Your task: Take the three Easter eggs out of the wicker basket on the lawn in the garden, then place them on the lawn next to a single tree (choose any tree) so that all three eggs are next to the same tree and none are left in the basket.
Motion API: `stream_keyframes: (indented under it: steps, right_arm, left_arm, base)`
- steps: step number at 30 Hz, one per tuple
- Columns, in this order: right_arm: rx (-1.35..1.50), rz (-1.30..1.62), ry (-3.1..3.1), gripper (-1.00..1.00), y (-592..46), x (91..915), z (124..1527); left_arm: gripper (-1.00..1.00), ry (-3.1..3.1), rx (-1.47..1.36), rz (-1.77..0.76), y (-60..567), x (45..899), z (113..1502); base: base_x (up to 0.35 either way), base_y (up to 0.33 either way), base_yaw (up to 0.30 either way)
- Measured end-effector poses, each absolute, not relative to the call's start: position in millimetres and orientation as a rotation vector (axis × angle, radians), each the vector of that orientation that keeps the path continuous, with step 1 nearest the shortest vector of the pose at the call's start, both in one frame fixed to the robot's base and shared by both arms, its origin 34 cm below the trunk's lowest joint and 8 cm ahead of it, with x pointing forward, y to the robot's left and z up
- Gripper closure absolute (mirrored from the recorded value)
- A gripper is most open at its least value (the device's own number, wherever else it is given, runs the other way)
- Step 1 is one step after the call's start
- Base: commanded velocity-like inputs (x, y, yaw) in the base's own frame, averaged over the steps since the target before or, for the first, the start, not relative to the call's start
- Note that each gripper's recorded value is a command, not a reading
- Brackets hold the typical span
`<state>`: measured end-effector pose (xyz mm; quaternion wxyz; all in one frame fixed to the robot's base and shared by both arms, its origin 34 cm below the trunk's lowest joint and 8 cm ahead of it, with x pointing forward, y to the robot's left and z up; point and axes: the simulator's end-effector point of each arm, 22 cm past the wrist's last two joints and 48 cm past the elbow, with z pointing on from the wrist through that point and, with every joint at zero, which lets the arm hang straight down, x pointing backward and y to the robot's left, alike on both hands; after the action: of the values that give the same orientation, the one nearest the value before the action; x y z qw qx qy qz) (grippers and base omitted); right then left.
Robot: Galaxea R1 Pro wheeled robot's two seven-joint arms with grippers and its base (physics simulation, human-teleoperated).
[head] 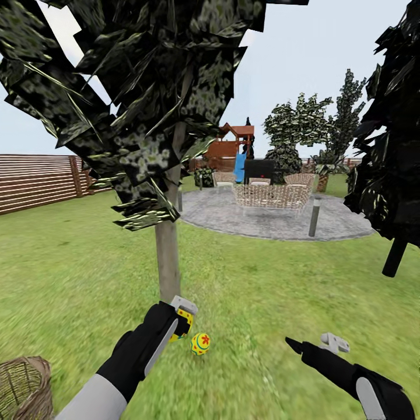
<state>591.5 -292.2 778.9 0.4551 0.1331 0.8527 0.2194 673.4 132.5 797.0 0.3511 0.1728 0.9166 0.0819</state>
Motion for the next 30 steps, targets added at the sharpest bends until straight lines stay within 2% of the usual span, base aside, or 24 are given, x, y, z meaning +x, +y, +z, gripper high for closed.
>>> stream_keyframes:
  steps: [13,20,30]
  right_arm:
    - [0.298,0.518,2.147,-1.0,-279,599,770]
    - [0.3,0.512,2.15,-1.0,-277,599,769]
    - [0.298,0.51,2.154,-1.0,-276,599,769]
  left_arm:
    - [1.0,2.299,0.419,0.195,132,685,807]
    - [1.0,2.339,0.412,0.189,136,686,795]
    - [1.0,2.377,0.217,0.093,164,704,789]
  base:
    - [0.008,-0.005,0.0]
    - [0.176,0.039,0.0]
    - [0.195,0.024,0.0]
